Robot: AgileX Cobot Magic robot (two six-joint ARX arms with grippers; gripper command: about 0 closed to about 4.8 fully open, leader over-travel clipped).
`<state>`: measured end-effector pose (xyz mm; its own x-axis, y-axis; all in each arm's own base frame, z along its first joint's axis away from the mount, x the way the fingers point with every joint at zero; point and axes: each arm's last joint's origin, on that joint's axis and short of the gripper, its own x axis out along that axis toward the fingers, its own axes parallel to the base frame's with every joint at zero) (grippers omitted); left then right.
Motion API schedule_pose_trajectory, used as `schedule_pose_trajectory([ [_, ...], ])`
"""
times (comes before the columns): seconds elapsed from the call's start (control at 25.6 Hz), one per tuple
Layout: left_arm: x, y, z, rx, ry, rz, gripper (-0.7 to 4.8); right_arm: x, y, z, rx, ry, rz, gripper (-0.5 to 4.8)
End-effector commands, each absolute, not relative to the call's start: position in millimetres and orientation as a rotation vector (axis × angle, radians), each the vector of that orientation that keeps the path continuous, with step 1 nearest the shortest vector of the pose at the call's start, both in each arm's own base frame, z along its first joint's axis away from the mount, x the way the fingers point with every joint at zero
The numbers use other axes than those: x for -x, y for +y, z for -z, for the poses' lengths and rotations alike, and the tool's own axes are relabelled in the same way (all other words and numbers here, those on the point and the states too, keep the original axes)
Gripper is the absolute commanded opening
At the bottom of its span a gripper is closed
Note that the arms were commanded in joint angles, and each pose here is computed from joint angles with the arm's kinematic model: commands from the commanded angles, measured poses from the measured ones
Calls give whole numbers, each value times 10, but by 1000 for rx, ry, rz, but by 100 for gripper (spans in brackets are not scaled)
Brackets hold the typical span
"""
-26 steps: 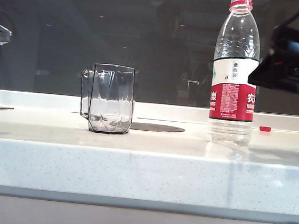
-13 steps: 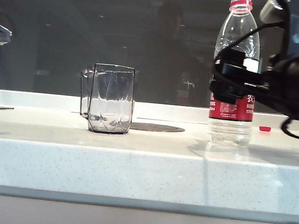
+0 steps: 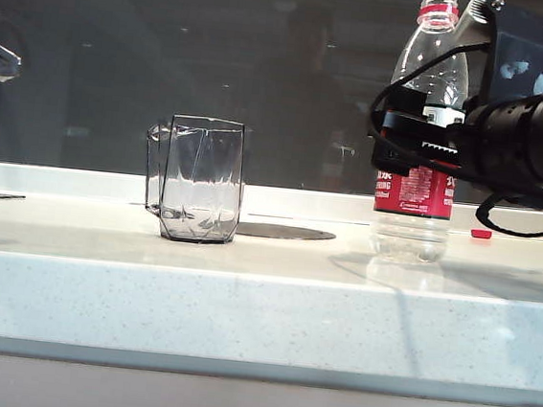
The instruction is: Pick up the mineral water bottle on the table and pour water into the mug until it's half full.
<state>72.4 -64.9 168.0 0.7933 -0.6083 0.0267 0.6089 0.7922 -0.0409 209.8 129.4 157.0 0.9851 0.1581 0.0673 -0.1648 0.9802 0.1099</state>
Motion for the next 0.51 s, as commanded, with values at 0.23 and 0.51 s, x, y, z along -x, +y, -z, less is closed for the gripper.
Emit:
schedule_pose_trajectory([
  [0.23,-724,-648,-1695,51,-22,653,-4,-2213,1362,-1610,-124,-77,-193,479],
  [0.51,-724,-648,-1695,51,-22,653,-4,-2236,1378,-1638,-130,-88,-194,339],
])
